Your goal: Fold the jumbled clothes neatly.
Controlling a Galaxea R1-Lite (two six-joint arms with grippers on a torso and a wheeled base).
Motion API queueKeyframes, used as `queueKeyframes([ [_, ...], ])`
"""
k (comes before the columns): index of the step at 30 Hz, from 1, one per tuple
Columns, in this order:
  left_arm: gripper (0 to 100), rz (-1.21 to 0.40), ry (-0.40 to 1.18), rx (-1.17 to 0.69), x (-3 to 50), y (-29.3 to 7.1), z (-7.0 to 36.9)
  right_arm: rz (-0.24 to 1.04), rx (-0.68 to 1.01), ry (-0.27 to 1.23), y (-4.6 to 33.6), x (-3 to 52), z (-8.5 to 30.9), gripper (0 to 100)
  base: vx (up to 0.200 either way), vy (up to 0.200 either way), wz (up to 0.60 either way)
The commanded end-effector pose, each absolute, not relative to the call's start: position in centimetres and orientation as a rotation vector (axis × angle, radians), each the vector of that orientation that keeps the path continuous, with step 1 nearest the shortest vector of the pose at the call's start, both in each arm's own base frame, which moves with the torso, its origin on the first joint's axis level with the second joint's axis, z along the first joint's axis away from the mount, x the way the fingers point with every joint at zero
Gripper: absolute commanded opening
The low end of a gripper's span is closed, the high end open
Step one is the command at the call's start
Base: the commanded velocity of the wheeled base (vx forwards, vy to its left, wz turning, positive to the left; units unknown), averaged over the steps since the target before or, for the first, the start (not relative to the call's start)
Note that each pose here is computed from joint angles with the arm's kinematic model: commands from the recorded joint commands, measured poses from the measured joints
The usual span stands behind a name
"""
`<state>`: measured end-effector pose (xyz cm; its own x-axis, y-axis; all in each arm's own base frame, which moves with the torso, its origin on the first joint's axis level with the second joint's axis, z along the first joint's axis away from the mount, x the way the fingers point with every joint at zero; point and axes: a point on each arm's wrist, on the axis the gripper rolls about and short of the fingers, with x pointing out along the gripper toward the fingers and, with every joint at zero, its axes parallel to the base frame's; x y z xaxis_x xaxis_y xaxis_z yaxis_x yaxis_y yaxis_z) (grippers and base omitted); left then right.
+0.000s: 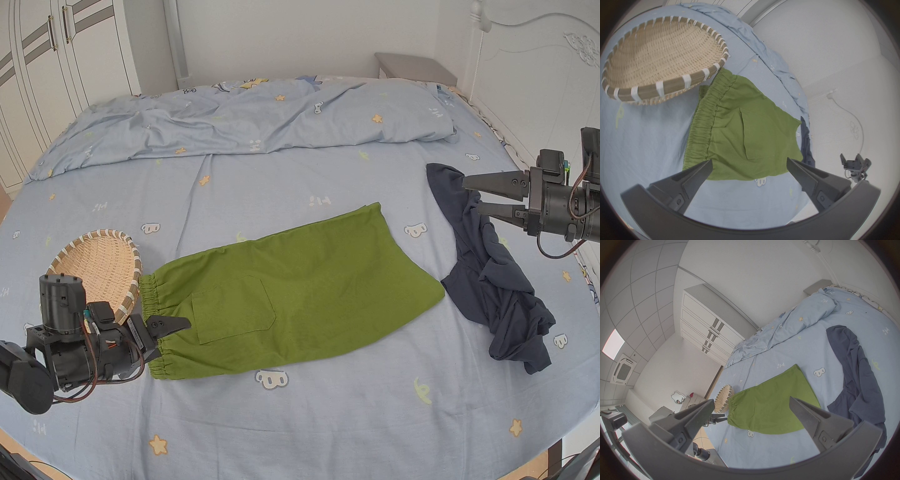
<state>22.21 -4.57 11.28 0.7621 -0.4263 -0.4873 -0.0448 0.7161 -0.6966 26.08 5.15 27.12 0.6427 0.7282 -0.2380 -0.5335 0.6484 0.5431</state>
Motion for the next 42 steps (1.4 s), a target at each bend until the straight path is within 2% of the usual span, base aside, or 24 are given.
queueKeyframes([
  [1,100,-0.24,0.706,-0.846,21.1,-1.7,9.3,0.761,0.449,0.463,5.3,24.7,27.2,100,0.0,0.0,0.0],
  [7,100,-0.276,0.706,-0.898,22.2,0.1,7.8,0.768,0.448,0.465,5.5,24.6,27.2,100,0.0,0.0,0.0],
  [17,100,-0.295,0.653,-0.844,25.4,0.7,3.9,0.772,0.448,0.478,5.7,24.7,26.9,100,0.0,0.0,0.0],
  [42,100,-0.27,0.609,-0.842,25.7,1.8,3.6,0.778,0.446,0.485,5.9,24.7,26.7,100,0.0,0.0,0.0],
])
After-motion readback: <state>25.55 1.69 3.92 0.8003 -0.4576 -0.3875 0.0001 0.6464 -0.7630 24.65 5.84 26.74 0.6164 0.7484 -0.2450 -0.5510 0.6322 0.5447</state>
